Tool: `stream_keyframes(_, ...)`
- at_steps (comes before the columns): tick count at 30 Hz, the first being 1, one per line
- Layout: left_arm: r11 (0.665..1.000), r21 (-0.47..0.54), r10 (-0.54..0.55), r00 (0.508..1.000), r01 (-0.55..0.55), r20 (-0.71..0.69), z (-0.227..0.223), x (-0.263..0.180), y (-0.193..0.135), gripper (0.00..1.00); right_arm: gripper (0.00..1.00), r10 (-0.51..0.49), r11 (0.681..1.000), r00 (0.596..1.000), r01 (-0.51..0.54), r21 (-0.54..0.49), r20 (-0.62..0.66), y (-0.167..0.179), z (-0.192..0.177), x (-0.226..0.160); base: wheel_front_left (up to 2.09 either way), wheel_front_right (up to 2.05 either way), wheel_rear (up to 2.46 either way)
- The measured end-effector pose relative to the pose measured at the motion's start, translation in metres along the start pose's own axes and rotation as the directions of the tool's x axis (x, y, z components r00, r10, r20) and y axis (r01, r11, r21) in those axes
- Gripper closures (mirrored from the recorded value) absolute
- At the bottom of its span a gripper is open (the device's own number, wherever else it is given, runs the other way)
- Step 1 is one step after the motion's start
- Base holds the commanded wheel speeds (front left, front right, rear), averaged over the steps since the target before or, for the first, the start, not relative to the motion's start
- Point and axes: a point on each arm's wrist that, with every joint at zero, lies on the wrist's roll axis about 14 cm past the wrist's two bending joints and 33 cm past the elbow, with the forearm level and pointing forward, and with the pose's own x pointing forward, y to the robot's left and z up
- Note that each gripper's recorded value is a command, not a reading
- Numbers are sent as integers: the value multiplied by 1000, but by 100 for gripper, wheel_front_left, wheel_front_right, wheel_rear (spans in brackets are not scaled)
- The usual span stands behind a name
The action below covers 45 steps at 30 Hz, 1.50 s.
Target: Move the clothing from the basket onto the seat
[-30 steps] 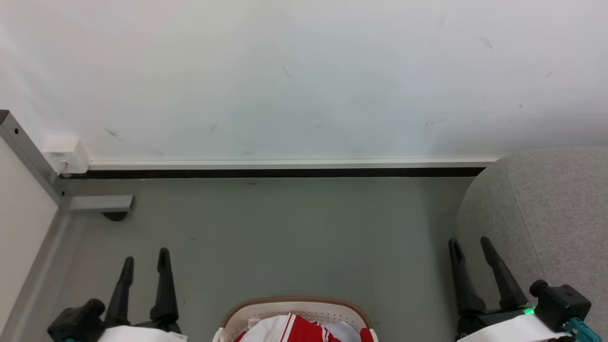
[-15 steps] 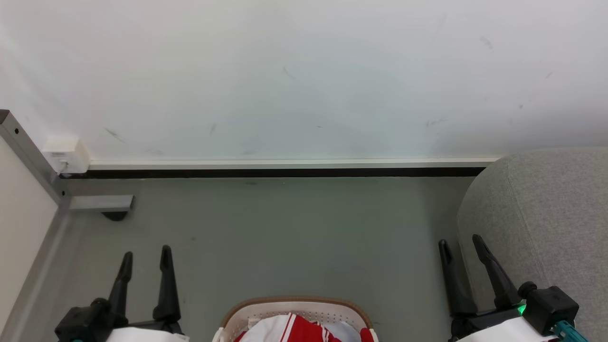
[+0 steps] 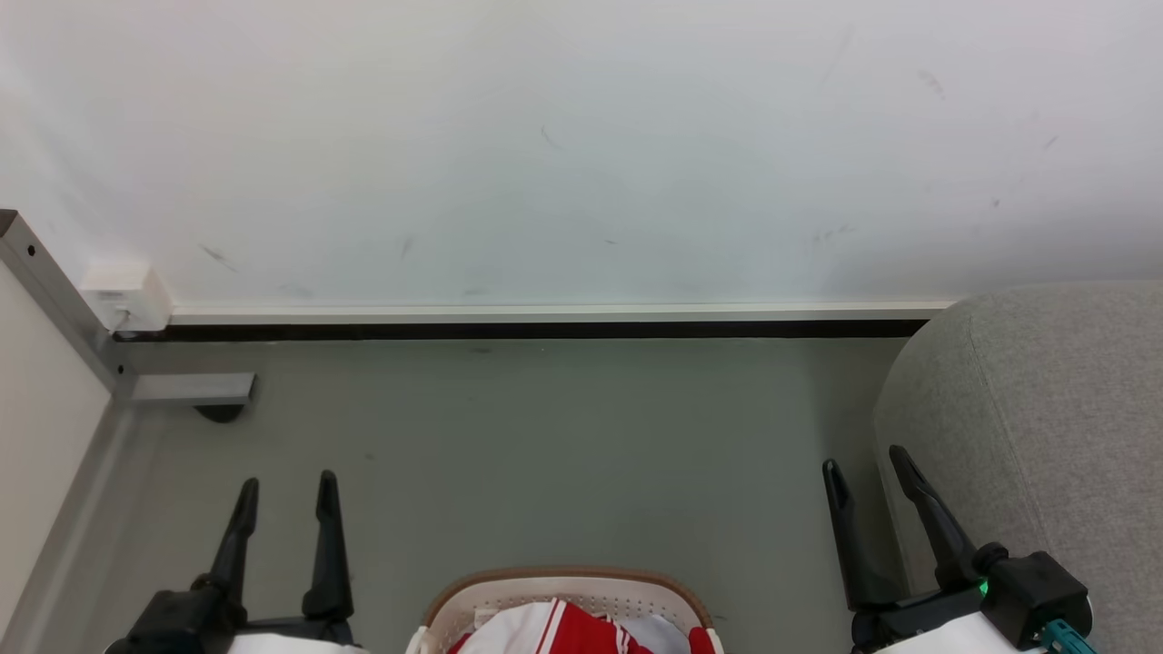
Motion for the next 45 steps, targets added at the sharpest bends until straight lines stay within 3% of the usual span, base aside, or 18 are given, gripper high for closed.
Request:
stream_keyframes(22,1000,13,-14,1000,14,7,1,1,-4,0,0,-8,1000,1000,8,7,17,-2,4,0,0,0,0)
stream_keyframes(30,993,-22,-119,990,117,-73,-29,9,-33,0,0,-93,995,994,91,33,58,-32,17,2,0,0,0)
stream_keyframes(38,971,-65,-239,943,230,-231,-89,20,-69,0,0,-160,987,986,159,22,42,-58,10,4,0,0,0)
stream_keyframes(45,922,-86,-381,840,379,-385,-155,32,-105,0,0,-207,978,978,207,14,36,-84,3,19,0,0,0)
